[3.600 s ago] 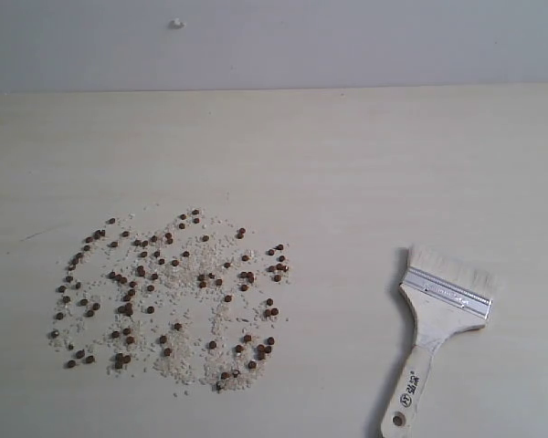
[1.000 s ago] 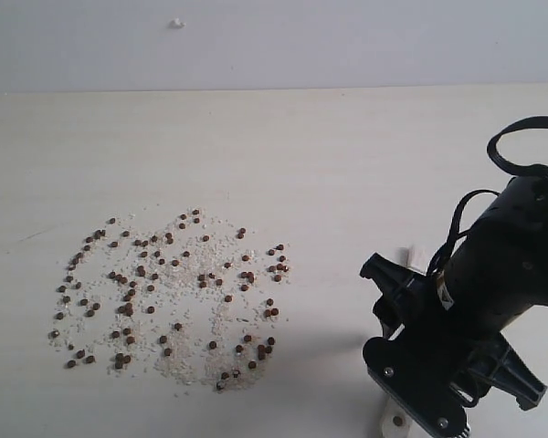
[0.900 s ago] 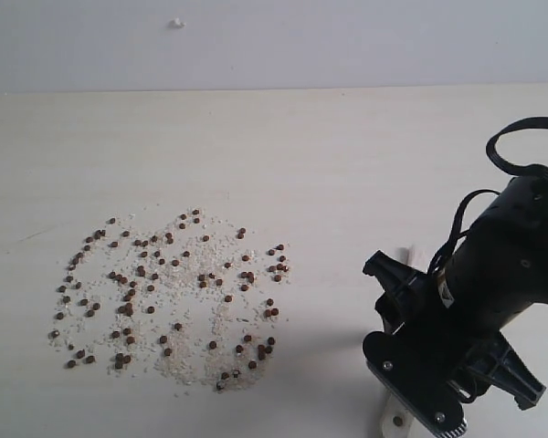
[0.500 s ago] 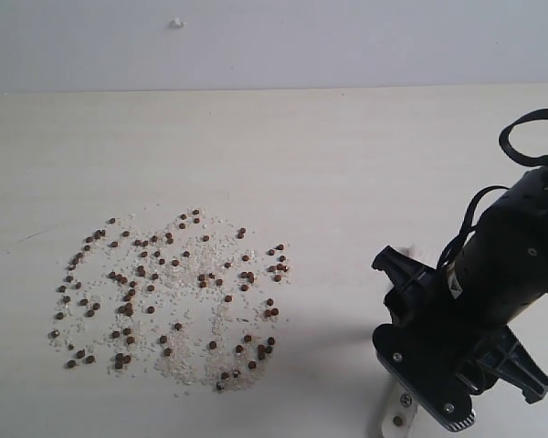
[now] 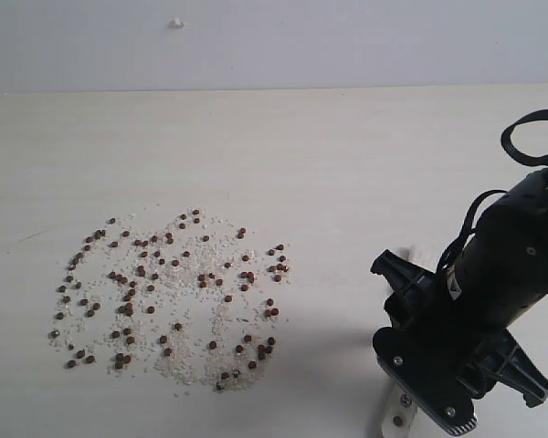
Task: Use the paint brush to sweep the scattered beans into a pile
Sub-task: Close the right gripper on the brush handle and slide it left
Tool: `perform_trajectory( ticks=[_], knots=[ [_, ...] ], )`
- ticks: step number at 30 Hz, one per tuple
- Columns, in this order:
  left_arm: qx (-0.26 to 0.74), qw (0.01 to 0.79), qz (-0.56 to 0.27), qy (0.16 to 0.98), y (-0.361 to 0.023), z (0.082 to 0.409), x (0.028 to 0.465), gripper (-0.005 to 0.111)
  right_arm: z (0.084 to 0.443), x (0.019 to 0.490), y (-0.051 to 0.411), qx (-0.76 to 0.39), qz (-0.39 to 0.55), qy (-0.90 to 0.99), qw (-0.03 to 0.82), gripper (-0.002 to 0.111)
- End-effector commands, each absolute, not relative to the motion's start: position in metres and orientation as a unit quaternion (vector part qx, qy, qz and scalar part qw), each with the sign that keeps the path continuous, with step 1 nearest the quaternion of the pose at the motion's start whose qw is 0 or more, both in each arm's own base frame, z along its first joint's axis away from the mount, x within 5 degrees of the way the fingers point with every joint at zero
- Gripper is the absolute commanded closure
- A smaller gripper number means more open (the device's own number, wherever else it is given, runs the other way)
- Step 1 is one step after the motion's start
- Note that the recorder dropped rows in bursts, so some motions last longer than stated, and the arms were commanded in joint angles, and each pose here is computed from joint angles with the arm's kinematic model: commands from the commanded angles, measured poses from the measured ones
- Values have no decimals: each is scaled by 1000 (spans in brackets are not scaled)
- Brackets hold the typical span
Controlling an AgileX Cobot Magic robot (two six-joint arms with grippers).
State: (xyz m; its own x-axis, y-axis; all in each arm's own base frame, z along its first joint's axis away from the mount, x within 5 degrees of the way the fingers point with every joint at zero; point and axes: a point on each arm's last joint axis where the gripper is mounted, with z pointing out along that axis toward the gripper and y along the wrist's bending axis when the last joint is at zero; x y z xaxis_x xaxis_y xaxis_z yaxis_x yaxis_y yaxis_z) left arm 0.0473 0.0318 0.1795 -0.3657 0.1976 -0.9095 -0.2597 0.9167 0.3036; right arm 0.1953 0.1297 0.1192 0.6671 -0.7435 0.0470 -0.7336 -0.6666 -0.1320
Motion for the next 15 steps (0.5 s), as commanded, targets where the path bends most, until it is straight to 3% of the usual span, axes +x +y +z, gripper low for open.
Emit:
perform_trajectory(
  ticks=[1, 5, 8, 15],
  knots=[
    [-21, 567, 200, 799, 32, 180, 47, 107, 109, 194, 127, -914, -34, 404, 29, 50],
    [-21, 567, 200, 799, 32, 180, 47, 107, 104, 196, 128, -914, -36, 404, 33, 51],
    [-21, 567, 200, 799, 32, 180, 47, 107, 103, 197, 129, -913, -38, 403, 37, 61],
    [-21, 567, 200, 799, 32, 180, 47, 107, 103, 197, 130, -910, -39, 412, 41, 105]
  ],
)
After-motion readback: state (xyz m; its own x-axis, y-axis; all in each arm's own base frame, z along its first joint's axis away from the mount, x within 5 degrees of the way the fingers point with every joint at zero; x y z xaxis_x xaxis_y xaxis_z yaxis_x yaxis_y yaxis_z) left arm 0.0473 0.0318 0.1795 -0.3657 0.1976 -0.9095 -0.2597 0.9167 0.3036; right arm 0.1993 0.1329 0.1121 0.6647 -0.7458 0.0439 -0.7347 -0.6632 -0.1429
